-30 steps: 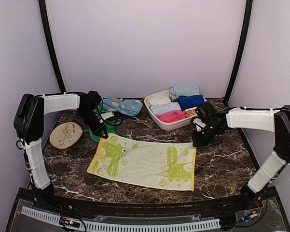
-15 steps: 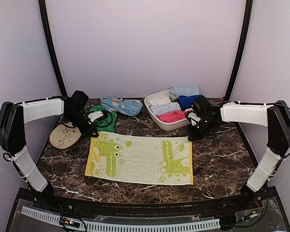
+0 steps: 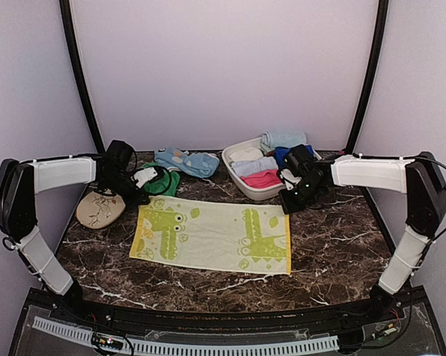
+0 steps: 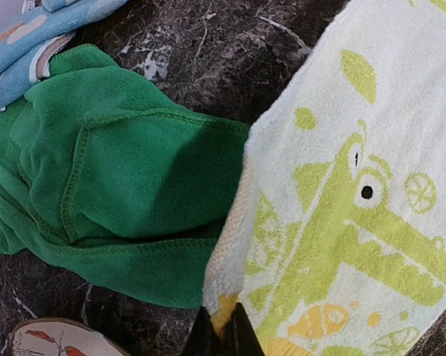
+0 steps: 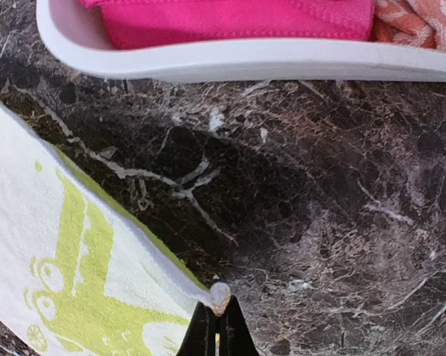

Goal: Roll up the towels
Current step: Pick up the towel from the center of the board, then fold the towel at the center of the board.

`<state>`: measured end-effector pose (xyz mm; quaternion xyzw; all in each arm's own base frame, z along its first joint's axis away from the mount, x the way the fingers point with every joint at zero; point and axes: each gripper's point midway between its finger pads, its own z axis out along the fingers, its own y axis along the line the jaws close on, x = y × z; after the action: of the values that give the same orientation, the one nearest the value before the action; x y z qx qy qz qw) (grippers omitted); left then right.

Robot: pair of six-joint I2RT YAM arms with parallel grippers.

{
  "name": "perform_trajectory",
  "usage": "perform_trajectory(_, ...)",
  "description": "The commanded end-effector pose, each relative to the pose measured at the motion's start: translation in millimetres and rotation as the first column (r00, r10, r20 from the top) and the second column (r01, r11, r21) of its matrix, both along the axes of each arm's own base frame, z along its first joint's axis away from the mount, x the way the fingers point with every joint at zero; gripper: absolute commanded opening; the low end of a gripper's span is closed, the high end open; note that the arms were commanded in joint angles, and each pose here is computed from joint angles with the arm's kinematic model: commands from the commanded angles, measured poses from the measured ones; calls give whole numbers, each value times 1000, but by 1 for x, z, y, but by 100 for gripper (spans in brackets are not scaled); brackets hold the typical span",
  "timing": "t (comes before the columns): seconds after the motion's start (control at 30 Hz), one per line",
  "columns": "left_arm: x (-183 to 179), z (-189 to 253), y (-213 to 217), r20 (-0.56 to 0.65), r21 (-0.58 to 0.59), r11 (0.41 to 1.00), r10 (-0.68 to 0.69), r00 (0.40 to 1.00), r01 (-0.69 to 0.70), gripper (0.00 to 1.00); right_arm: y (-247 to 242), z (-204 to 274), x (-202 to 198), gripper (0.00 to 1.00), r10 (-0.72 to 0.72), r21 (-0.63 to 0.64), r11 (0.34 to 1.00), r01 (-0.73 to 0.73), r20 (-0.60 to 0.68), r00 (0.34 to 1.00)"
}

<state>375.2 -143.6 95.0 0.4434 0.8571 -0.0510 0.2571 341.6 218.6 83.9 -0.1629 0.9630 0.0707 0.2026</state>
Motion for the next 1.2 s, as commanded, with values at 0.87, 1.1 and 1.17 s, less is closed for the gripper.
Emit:
perform_trajectory(0.87, -126, -30, 15, -75, -66, 986, -156, 985, 152, 0, -15, -24, -158, 0, -43, -5, 999, 43, -56, 997)
perform_trajectory(1.1, -157, -33, 13, -114, -112, 975, -205, 972, 192, 30, -9, -33, -176, 16, -27, 14, 1000, 28, -68, 997)
perform_trajectory(1.17, -162, -31, 14, -103, -111, 972, -219, 970, 208, 32, -8, -31, -181, 25, -26, 33, 999, 29, -69, 997)
